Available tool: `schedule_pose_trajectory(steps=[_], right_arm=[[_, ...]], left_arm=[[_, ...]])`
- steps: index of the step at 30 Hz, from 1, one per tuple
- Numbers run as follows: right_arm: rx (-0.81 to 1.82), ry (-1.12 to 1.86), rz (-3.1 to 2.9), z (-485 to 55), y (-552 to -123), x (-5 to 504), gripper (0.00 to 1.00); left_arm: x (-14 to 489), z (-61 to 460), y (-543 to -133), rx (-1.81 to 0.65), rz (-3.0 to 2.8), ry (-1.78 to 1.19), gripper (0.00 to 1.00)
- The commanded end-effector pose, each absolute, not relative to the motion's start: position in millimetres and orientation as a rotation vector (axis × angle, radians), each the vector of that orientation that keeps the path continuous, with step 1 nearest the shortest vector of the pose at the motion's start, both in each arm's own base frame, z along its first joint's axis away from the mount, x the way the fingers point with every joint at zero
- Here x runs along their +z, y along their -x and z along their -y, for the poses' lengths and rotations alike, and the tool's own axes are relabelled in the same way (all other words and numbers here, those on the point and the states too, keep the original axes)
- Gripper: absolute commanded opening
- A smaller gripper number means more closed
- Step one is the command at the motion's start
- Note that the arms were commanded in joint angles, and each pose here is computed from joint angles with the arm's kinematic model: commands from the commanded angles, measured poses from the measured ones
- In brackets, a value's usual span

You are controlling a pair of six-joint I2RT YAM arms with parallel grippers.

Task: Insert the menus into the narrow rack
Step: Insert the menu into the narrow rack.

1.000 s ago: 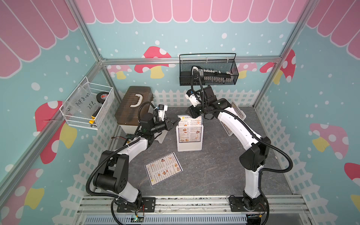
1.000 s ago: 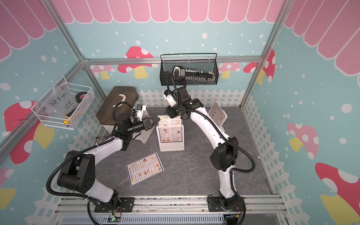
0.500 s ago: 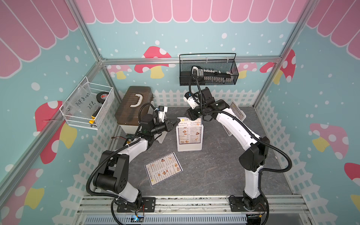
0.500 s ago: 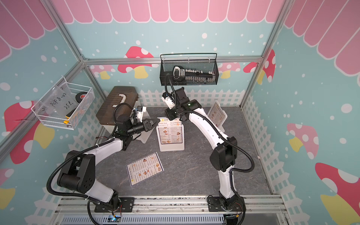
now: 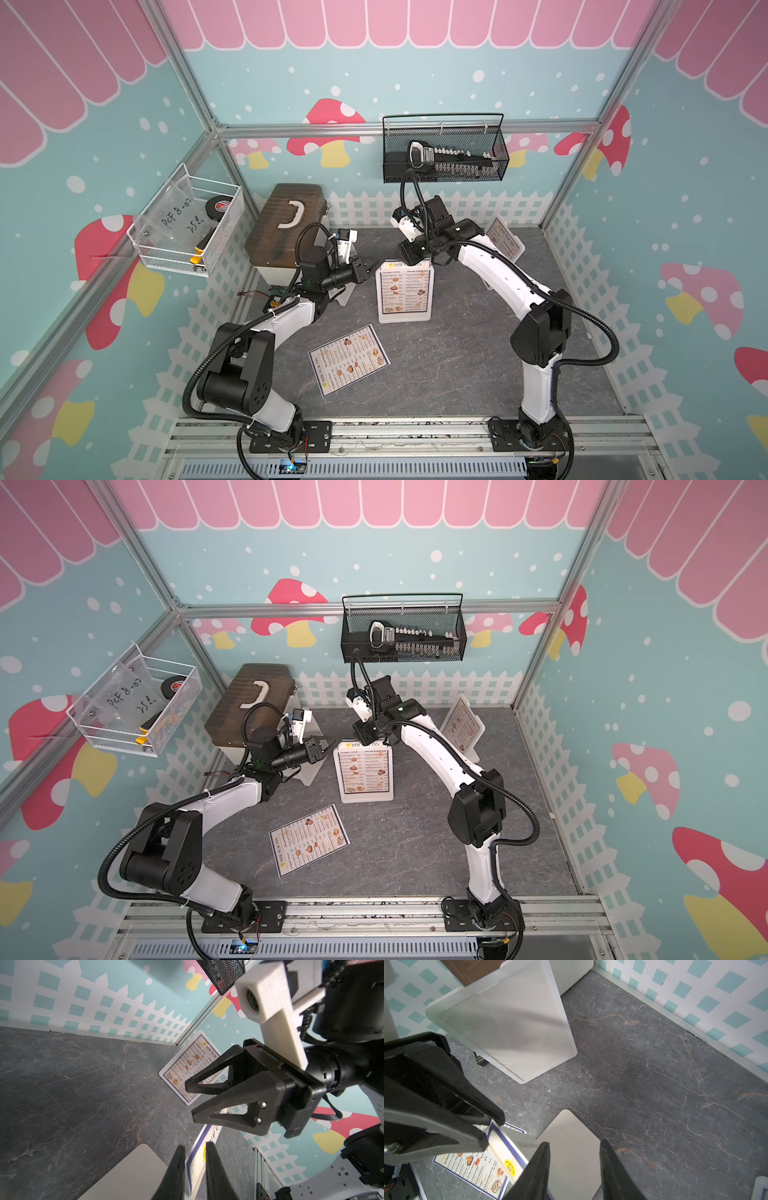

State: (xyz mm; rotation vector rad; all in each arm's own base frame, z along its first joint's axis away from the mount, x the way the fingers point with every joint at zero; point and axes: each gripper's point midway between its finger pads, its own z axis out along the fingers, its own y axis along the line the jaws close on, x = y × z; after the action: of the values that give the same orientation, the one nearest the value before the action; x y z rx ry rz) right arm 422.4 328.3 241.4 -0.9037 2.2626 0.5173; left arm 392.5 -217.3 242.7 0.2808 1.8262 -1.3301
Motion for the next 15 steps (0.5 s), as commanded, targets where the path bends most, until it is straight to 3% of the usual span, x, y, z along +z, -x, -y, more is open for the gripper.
schedule_pose_trajectory(steps=[1, 15], right_arm=[[0.539, 0.927, -2.211, -330.8, -413.1, 259.0, 0.40], [0.546, 0.918, -2.193, -328.2, -408.3, 264.5, 0.41]], left_arm=[[256.0, 217.0, -387.1, -1.324, -1.775, -0.291, 0.18], [256.8, 216.1, -385.9, -1.325, -1.775, -0.283, 0.21]])
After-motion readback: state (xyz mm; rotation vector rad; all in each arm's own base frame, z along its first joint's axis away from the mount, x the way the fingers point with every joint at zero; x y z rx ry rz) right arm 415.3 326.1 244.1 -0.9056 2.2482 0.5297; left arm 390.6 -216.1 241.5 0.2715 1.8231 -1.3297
